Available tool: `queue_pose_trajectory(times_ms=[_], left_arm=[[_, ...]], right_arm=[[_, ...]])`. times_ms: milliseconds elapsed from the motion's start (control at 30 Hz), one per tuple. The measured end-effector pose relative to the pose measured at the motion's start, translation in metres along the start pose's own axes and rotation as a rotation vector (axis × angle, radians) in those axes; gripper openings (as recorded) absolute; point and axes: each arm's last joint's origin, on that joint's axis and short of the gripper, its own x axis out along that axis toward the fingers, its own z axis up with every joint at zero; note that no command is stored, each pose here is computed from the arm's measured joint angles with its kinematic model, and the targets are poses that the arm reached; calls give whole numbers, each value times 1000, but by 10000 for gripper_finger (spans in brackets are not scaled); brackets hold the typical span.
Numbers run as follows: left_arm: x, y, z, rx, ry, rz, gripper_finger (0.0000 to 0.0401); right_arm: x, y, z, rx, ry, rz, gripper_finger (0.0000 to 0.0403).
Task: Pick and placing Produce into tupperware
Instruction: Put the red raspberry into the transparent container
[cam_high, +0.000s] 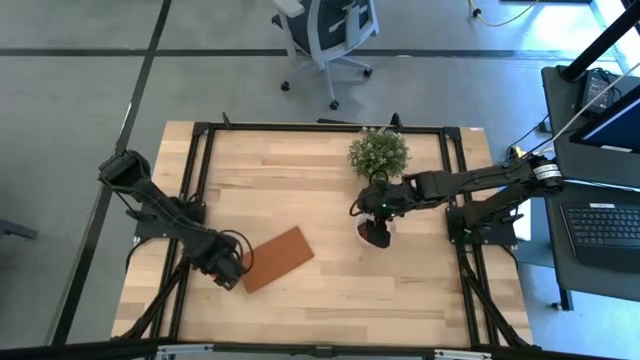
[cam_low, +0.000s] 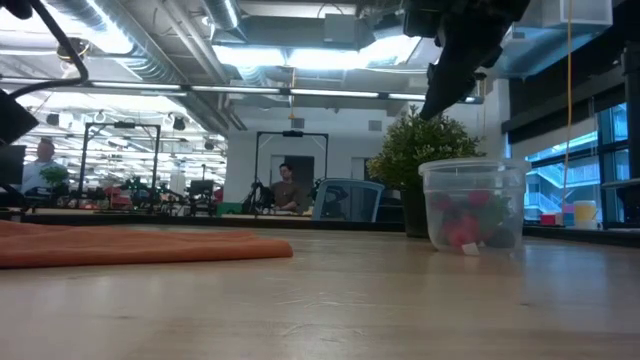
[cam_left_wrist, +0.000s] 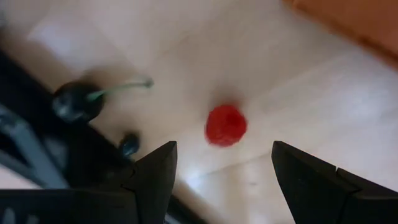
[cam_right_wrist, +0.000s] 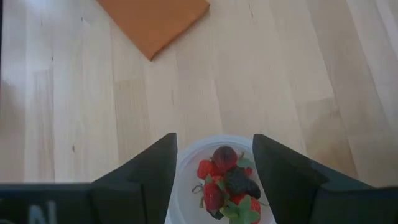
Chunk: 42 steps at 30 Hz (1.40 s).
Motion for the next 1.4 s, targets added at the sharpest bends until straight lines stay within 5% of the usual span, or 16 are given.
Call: queue_pose_trajectory(times_ms=[367,1400], left_arm=[[15,5,6,7,-28,-37,248],[23,8,8,24,-9,-61,89]], right_arm=[[0,0,0,-1,0,0,212],[0,0,1,0,-14,4,212]])
